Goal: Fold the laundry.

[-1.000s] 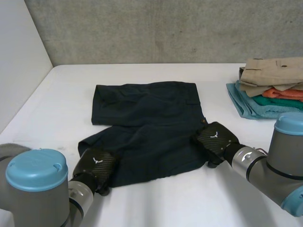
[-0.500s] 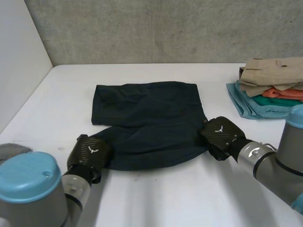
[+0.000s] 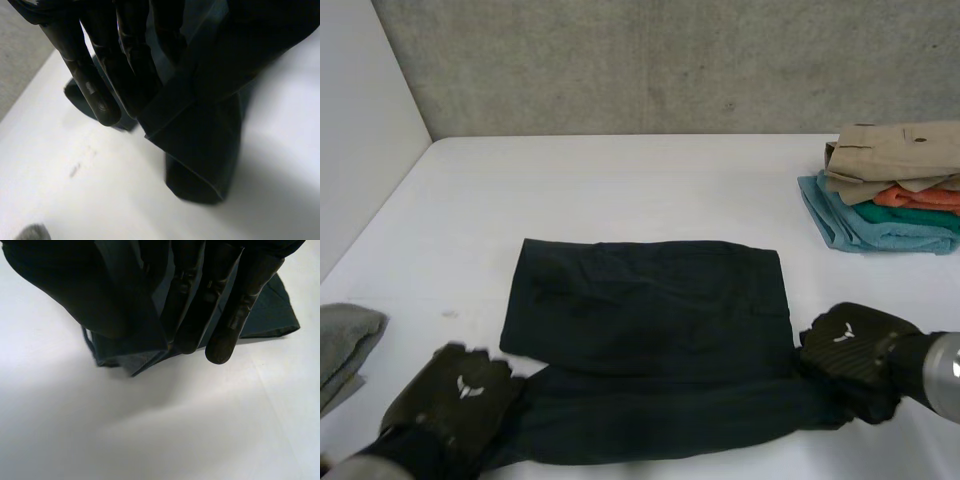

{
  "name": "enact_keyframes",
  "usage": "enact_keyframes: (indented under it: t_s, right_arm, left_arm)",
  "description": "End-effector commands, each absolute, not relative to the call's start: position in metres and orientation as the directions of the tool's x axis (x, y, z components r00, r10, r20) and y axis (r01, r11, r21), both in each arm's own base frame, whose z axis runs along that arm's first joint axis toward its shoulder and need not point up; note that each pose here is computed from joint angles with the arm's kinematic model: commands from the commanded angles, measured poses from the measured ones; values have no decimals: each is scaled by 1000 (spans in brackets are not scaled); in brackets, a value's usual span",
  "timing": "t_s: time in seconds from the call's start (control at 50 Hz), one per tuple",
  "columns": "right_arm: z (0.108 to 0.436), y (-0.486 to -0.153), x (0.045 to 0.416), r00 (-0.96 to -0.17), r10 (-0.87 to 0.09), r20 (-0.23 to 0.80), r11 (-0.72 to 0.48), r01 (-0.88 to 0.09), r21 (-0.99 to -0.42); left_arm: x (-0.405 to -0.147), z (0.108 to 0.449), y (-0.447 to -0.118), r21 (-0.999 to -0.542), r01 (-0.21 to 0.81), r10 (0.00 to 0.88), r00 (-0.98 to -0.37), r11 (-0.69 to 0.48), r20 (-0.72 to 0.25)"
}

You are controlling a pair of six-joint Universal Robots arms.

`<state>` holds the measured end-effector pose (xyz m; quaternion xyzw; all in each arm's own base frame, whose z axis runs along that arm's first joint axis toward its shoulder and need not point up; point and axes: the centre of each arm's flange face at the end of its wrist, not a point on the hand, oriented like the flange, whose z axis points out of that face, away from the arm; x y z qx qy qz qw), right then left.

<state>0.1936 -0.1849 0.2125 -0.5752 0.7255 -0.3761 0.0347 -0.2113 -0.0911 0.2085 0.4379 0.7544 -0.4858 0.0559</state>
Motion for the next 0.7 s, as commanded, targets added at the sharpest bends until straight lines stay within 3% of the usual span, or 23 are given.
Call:
enact_keyframes:
  t_s: [0.02,0.1,0.18,0.3,0.38,0.4,0.42,0.5,0.6,0.7]
  right_arm:
    - [179,-208,220,-348,-858,377,54,-792,-608]
    - [183,-230,225,-405,-798,446,37,-772,-635]
    - [186,-254,234,-441,-752,490,14,-754,-657]
    - [222,-288,261,-521,-662,539,-66,-675,-735]
    - [271,-319,278,-615,-530,584,-189,-586,-788]
    - [295,-330,283,-664,-461,589,-260,-534,-805]
    - [309,-335,285,-691,-422,587,-299,-506,-809]
    - [364,-349,289,-804,-277,526,-481,-357,-800]
    - [408,-346,286,-870,-195,453,-633,-241,-736]
    - [409,-339,285,-865,-207,456,-629,-240,-740]
  left_arm:
    - [-231,178,-146,-685,705,552,-651,185,-521]
    - [-239,173,-170,-699,690,526,-671,187,-522]
    - [-253,181,-197,-744,655,479,-700,133,-530]
    - [-282,219,-245,-778,626,369,-712,-54,-598]
    - [-298,266,-276,-747,620,221,-714,-241,-664]
    - [-300,280,-281,-740,610,174,-726,-283,-665]
    - [-302,309,-292,-724,588,78,-755,-361,-652]
    - [-305,368,-302,-691,505,-103,-838,-517,-535]
    - [-293,429,-286,-635,418,-213,-902,-649,-376]
    - [-287,433,-273,-636,409,-208,-906,-654,-369]
